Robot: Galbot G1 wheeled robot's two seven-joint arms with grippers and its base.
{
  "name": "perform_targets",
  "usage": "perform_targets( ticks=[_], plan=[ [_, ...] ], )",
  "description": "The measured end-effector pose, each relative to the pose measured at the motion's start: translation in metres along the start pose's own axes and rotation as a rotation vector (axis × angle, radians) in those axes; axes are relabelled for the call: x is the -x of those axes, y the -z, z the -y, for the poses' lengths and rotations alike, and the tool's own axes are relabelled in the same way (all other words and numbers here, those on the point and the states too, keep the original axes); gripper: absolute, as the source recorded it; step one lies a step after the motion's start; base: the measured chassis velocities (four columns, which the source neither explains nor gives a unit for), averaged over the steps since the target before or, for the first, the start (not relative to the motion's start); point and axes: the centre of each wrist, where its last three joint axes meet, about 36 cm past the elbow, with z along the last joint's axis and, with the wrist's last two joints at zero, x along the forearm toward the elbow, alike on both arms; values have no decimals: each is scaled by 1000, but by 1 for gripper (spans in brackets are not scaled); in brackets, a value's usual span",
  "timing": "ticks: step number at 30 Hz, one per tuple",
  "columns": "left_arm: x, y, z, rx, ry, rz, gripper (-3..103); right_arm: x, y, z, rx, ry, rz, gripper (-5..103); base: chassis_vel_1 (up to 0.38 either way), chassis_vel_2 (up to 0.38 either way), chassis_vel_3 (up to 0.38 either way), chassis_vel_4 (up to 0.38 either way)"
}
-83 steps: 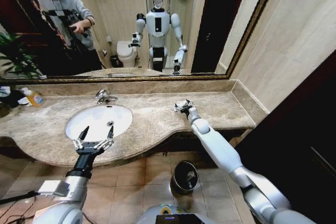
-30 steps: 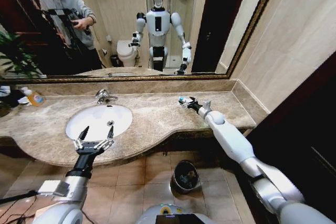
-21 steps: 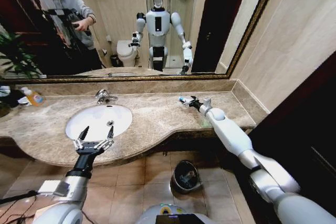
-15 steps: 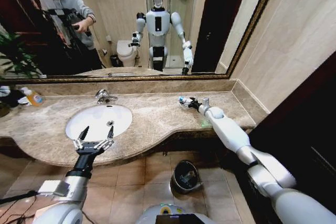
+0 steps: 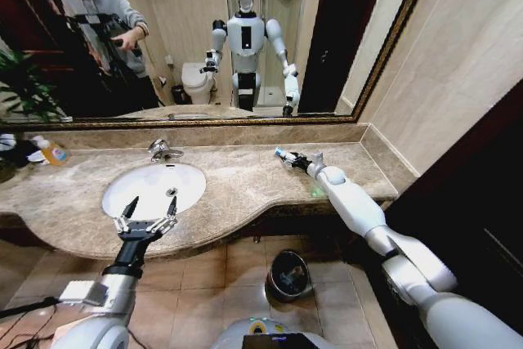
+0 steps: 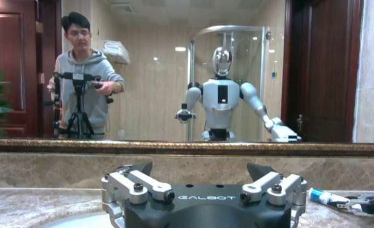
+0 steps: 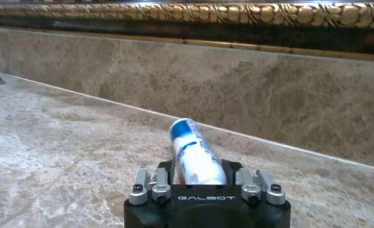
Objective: Pick up the trash from the sink and place it in the trash bin.
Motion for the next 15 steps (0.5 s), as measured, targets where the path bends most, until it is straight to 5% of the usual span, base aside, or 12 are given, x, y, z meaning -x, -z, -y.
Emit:
perform_targets(
  ticks=[7,15],
  plan=[
    [0,0,0,0,0,0,100,-2,-1,-7,2,14,6,34,0,0,0,0],
    [0,0,0,0,0,0,100,-4,2,-11,7,18,21,27,0,0,0,0]
  ],
)
